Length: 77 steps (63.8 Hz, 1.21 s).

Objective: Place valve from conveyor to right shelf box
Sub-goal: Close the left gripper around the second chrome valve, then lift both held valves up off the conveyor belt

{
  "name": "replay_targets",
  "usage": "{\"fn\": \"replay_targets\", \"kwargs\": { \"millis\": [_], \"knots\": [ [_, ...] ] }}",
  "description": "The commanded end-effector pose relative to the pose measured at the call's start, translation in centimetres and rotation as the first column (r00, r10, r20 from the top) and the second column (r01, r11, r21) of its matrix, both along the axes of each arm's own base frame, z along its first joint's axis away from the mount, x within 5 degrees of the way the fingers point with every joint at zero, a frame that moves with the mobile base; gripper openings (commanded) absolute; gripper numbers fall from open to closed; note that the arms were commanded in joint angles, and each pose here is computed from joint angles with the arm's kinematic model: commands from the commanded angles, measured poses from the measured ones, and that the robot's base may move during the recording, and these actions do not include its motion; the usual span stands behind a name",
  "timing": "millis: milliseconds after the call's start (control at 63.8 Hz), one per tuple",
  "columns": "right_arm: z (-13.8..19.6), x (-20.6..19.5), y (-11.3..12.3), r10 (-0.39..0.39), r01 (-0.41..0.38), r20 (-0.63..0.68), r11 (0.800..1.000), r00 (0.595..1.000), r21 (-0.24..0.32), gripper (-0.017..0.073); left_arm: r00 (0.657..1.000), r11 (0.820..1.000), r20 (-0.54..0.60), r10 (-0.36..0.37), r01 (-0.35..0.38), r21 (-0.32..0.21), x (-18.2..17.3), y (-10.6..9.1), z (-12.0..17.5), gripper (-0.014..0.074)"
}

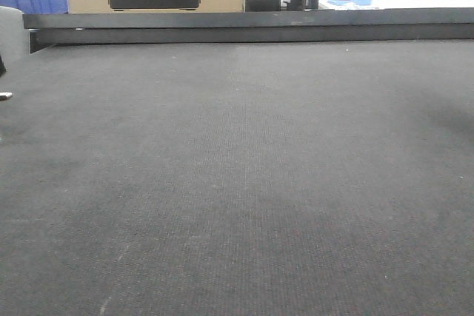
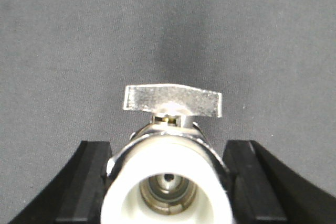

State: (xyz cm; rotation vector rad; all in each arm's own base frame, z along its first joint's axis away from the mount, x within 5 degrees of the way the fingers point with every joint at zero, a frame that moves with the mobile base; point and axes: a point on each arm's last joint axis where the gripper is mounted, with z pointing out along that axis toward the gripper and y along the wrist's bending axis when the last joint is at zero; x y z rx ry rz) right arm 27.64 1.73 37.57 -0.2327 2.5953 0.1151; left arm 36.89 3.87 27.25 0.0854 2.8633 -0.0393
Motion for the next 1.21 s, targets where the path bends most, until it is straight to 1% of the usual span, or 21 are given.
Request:
{"fn": "replay_targets", "kwargs": {
  "millis": [0,125,392,486,580,627,721,768,830,862,893,909,940,1003,1097,1191],
  "knots": [
    [0.8,-0.1,0.0,0.002,-0.002,0.062,1.000,0.998,-0.002,-0.0153,1.000,1.000,0.003,0.000,0.000,-0.001,0.6,0.1,-0.6,0.0582],
    [0.8,-0.1,0.0,0.002,-0.002,0.062,1.000,0.998,0.000,-0.0153,1.000,1.000,0.011,0.002,-0.002,0.001,1.3,0.2,-1.4,0.0582],
    [0.8,-0.1,0.0,0.002,-0.002,0.062,1.000,0.998,0.000,-0.0153,0.999,1.000,0.039,0.005,-0.005,0.004,1.6,0.2,-1.5,0.0580],
    [0.8,-0.1,0.0,0.002,-0.002,0.062,1.000,0.998,0.000,-0.0153,1.000,1.000,0.024,0.005,-0.005,0.003,1.8,0.2,-2.1,0.0575],
    [0.8,-0.1,0.0,0.002,-0.002,0.062,1.000,0.998,0.000,-0.0153,1.000,1.000,-0.014,0.003,-0.004,-0.002,1.9,0.2,-3.0,0.0541],
    [0.8,-0.1,0.0,0.002,-0.002,0.062,1.000,0.998,0.000,-0.0153,1.000,1.000,-0.023,0.003,-0.004,-0.003,2.0,0.3,-3.4,0.0496],
    [0.8,-0.1,0.0,0.003,-0.003,0.055,1.000,0.998,-0.001,-0.0153,1.000,1.000,-0.022,0.003,-0.004,-0.003,2.1,0.3,-3.4,0.0356],
    [0.8,-0.1,0.0,0.003,-0.003,0.055,1.000,0.998,-0.001,-0.0153,1.000,1.000,-0.018,0.003,-0.004,-0.003,2.1,0.3,-3.3,0.0246],
    [0.8,-0.1,0.0,0.003,-0.003,0.055,1.000,0.998,-0.001,-0.0153,1.000,1.000,-0.010,0.003,-0.004,-0.002,2.2,0.3,-3.0,0.0142],
    [0.8,-0.1,0.0,0.003,-0.003,0.055,1.000,0.998,-0.001,-0.0153,1.000,1.000,-0.003,0.003,-0.004,-0.001,2.3,0.3,-2.8,0.0049],
    [0.8,-0.1,0.0,0.003,-0.003,0.055,1.000,0.998,-0.001,-0.0153,1.000,1.000,0.005,0.003,-0.003,0.000,2.4,0.3,-2.6,-0.0013],
    [0.8,-0.1,0.0,0.003,-0.003,0.055,1.000,0.998,-0.001,-0.0153,1.000,1.000,0.008,0.003,-0.003,0.000,2.4,0.3,-2.5,-0.0059],
    [0.8,-0.1,0.0,0.003,-0.003,0.055,1.000,0.998,-0.001,-0.0153,1.000,1.000,0.008,0.003,-0.003,0.000,2.5,0.3,-2.3,-0.0115],
    [0.8,-0.1,0.0,0.003,-0.003,0.055,1.000,0.998,-0.001,-0.0153,1.000,1.000,0.006,0.001,-0.001,0.000,2.4,0.3,-1.7,-0.0111],
    [0.8,-0.1,0.0,0.003,-0.003,0.053,1.000,0.999,-0.001,-0.0153,1.000,1.000,0.025,-0.001,0.001,-0.001,1.9,0.2,0.1,-0.0111],
    [1.2,-0.4,0.0,0.005,-0.005,0.061,1.000,0.998,0.007,-0.0153,0.996,1.000,0.090,-0.002,0.003,-0.013,0.8,-0.2,3.1,-0.0111]
  ]
}}
